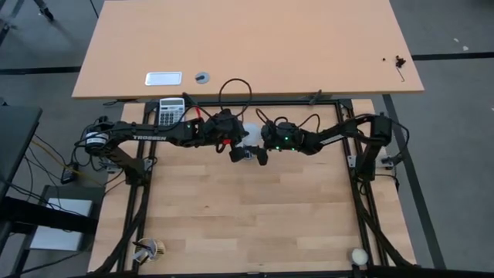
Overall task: Screw lightbulb
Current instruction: Remove the lightbulb from the lamp
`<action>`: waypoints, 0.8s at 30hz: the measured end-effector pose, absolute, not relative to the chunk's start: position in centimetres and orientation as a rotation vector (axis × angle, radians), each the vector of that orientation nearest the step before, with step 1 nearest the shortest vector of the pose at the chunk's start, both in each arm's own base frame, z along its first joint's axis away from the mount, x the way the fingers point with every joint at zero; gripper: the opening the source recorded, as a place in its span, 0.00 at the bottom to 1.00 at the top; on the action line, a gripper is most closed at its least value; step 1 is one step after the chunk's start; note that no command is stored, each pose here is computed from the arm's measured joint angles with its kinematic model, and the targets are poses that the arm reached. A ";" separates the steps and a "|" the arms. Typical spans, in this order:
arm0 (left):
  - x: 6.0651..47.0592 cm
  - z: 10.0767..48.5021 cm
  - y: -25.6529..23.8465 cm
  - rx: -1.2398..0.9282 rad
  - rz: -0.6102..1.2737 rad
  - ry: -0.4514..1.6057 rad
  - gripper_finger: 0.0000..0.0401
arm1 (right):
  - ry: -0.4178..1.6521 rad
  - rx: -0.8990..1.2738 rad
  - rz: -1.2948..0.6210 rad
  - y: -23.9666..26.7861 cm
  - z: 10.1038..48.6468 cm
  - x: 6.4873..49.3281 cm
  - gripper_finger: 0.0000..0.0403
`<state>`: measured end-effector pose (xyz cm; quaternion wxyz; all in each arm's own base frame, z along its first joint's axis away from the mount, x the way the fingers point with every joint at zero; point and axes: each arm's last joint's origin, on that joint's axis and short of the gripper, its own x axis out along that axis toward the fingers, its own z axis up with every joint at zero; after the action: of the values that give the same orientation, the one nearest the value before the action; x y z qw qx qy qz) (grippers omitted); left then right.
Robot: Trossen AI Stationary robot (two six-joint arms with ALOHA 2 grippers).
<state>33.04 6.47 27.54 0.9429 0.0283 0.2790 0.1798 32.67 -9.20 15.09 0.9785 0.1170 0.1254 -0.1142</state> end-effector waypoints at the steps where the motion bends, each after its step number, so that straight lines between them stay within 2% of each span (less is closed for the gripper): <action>1: 33.0 27.5 6.5 0.058 0.366 0.571 0.05 | 0.253 0.233 -0.227 -9.3 15.0 33.0 0.77; 6: 33.0 27.5 6.5 0.058 0.366 0.579 0.05 | 0.233 0.223 -0.219 -9.3 15.4 33.6 0.72; 15: 33.1 28.0 6.5 0.063 0.370 0.545 0.05 | 0.220 0.197 -0.212 -9.2 16.2 33.4 0.46; 18: 33.2 28.1 6.5 0.073 0.368 0.531 0.05 | 0.214 0.195 -0.215 -9.3 16.3 33.3 0.44; 24: 33.2 28.4 6.5 0.083 0.365 0.503 0.05 | 0.202 0.195 -0.219 -9.4 16.7 33.2 0.46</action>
<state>33.19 6.50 28.44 0.9512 0.0410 0.2475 0.1797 33.19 -9.42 16.73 0.9842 0.0970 0.1006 -0.1088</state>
